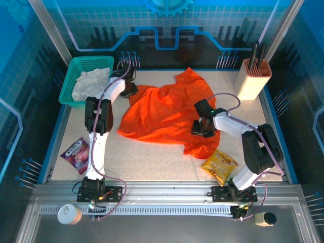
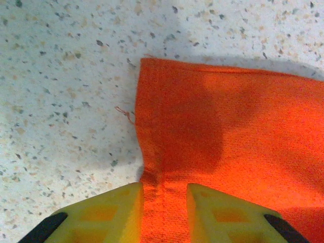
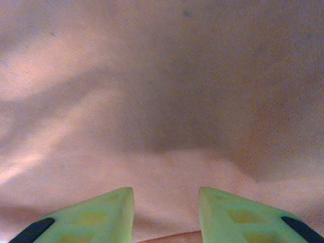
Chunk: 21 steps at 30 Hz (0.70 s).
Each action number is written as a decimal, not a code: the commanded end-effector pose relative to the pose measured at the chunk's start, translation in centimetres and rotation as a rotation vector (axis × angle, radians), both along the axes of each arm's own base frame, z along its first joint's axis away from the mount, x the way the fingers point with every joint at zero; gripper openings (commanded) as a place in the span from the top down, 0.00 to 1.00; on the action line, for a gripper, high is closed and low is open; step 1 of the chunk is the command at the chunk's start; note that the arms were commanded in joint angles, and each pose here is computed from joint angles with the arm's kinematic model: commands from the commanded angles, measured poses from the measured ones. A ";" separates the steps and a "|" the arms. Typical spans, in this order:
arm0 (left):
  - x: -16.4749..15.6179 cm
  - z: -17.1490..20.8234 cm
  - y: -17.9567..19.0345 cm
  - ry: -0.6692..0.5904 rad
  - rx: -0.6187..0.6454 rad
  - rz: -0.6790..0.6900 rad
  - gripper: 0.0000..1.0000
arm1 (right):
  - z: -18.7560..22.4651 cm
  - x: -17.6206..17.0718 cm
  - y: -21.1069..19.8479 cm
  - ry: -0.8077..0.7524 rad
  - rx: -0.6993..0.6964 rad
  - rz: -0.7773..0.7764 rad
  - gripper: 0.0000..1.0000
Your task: Fold and stack the t-shirts
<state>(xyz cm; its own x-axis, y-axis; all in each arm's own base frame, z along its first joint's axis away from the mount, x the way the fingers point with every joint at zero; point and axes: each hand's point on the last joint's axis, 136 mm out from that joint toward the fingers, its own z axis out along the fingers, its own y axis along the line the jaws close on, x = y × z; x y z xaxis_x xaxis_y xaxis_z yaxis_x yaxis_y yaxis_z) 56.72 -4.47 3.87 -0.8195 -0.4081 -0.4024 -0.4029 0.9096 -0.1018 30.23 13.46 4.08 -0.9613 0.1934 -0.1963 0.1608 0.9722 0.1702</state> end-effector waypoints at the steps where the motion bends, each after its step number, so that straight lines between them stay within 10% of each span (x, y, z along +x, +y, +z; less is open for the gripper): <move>1: -0.5 -1.6 0.9 0.063 0.025 -0.014 0.71 | 0.5 -0.4 0.5 -0.010 0.029 -0.003 0.61; 9: 0.2 -2.7 0.5 0.102 0.017 -0.038 0.73 | 1.4 -0.4 0.6 -0.022 0.029 -0.003 0.61; 14: 1.1 -2.8 0.2 0.114 0.010 -0.054 1.00 | 1.7 -0.7 0.7 -0.025 0.040 -0.006 0.61; 21: 2.8 1.4 0.6 -0.002 0.039 -0.063 1.00 | -1.0 -3.3 1.3 0.023 0.069 -0.063 0.66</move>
<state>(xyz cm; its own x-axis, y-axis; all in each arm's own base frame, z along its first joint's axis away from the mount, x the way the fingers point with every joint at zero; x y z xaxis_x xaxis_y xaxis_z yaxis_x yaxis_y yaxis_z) 59.13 -4.52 2.43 -0.8530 -0.3596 -0.3782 -0.3621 0.9297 -0.0675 28.57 14.46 4.12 -0.9545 0.2239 -0.1971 0.1796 0.9589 0.2196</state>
